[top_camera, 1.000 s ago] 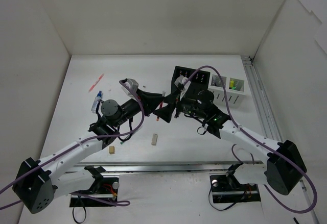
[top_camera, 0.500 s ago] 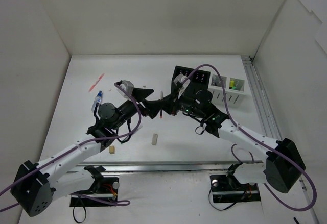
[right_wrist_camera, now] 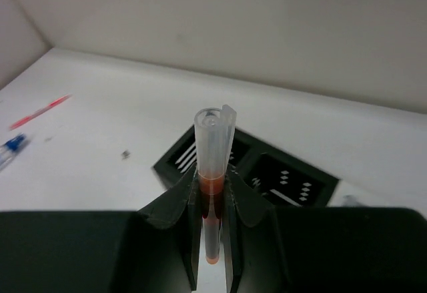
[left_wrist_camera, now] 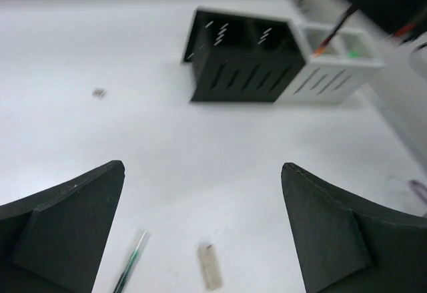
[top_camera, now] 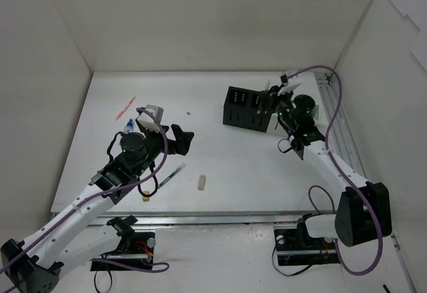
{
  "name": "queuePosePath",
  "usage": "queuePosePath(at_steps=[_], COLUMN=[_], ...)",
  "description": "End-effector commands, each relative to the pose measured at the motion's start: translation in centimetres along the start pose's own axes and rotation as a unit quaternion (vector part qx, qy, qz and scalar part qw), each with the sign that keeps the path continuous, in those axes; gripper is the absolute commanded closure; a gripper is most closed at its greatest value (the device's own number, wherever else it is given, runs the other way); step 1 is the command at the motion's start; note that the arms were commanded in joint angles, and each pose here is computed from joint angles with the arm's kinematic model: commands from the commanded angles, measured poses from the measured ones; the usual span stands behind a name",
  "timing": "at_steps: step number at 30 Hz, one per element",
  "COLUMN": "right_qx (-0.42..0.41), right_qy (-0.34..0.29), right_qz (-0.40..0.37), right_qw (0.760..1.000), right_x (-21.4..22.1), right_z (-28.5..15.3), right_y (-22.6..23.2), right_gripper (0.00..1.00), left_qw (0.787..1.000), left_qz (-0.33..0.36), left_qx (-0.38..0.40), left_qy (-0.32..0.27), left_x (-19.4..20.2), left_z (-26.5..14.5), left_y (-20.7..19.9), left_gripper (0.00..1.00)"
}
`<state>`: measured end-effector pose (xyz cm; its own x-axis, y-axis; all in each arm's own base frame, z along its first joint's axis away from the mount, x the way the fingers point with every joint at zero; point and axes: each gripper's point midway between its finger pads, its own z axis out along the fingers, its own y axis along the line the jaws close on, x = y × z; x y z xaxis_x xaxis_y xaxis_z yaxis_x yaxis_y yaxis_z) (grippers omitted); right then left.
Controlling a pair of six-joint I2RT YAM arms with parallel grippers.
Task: Sort the stationery into containers
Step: Place the pen in the storage box.
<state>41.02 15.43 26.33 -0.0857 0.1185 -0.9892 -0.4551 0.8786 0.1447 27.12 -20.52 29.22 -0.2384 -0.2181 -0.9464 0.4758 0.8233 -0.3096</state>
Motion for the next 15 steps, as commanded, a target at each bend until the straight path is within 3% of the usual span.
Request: queuePosePath(at_steps=[1,7,15], right_qx=[0.053,0.102,0.163], right_qy=[-0.078,-0.032,0.019], right_qz=[-0.039,-0.057,-0.095], right_qw=[0.995,0.993,0.982], right_x=[-6.3,-3.9,-0.5], right_z=[1.0,3.4,2.5], right_y=[-4.7,-11.5,-15.1], right_gripper=[0.99,0.98,0.96], left_qw=[0.988,0.965,0.943], left_qz=[0.002,-0.028,-0.037], left_qx=[-0.118,-0.195,-0.221], left_qy=[0.096,0.174,0.246], left_x=[4.7,10.1,14.3], left_z=[-1.3,-2.3,-2.6], left_y=[5.5,9.6,11.1], left_gripper=[0.00,0.01,0.01])
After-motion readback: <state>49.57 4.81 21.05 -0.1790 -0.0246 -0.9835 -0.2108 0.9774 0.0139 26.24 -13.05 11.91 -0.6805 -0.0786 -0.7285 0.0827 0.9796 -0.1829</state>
